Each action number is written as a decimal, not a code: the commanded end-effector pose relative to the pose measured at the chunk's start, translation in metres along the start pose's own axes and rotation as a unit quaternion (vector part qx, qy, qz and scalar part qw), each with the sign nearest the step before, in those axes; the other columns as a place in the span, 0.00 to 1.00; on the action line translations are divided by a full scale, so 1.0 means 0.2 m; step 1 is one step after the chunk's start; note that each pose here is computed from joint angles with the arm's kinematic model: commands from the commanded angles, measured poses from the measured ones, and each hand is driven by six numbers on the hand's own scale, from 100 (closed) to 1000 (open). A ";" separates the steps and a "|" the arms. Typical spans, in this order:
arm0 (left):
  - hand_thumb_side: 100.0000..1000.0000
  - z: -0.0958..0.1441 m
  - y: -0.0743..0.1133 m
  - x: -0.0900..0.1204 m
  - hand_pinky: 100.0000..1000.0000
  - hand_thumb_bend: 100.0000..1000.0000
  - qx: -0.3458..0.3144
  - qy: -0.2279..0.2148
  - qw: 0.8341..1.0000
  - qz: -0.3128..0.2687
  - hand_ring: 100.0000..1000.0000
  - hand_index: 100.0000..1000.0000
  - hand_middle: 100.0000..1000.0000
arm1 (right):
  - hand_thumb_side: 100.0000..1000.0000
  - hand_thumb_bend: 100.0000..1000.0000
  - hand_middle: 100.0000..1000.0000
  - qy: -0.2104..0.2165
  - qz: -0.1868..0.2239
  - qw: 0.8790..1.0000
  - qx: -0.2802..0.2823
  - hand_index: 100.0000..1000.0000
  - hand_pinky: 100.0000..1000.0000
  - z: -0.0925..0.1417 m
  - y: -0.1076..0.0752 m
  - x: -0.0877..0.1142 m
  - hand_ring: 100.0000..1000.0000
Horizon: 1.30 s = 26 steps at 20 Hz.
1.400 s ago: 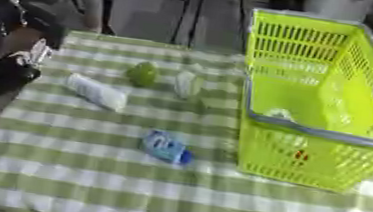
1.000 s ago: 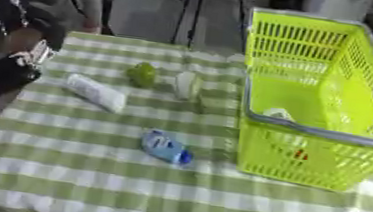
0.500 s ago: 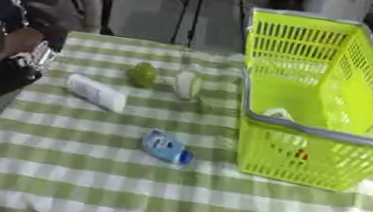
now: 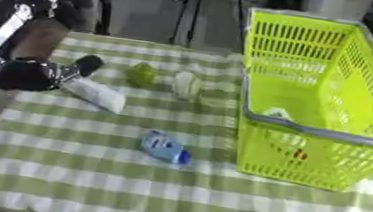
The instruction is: Pick up objects on the table and place them in the box.
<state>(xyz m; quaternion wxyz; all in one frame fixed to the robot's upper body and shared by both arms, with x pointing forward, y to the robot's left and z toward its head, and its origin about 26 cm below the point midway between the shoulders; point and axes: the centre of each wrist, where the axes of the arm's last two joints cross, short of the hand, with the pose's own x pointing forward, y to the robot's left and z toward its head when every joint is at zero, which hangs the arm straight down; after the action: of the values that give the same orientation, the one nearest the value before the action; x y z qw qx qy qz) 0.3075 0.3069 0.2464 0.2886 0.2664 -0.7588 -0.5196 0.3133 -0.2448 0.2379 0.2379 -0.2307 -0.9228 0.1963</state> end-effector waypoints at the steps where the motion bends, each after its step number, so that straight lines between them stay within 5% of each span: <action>1: 0.47 -0.08 0.07 -0.04 0.65 0.74 -0.119 -0.007 0.988 -0.097 0.69 0.88 0.75 | 0.48 0.00 0.60 -0.019 0.005 1.000 0.004 0.80 0.55 -0.03 -0.03 0.03 0.54; 11: 0.48 -0.40 -0.11 -0.25 0.63 0.83 -0.266 -0.005 0.949 -0.168 0.67 0.83 0.69 | 0.48 0.00 0.60 -0.024 0.000 1.000 0.013 0.80 0.55 -0.04 -0.02 0.03 0.53; 19: 0.49 -0.51 -0.43 -0.34 0.63 0.82 -0.283 0.013 0.944 -0.170 0.66 0.83 0.67 | 0.48 0.00 0.60 -0.030 -0.007 0.999 0.017 0.80 0.55 -0.05 0.00 0.04 0.53; 26: 0.49 -0.52 -0.64 -0.35 0.64 0.83 -0.329 -0.022 0.927 -0.181 0.67 0.82 0.66 | 0.48 0.00 0.60 -0.033 -0.011 0.999 0.017 0.81 0.55 -0.05 0.00 0.05 0.53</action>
<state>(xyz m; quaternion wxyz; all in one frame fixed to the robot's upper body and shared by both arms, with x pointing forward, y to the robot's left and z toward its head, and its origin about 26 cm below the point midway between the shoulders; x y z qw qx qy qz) 0.4411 0.2499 0.1365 0.2596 0.2713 -0.4936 -0.7845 0.3139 -0.2377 0.2409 0.2296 -0.2117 -0.9252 0.2156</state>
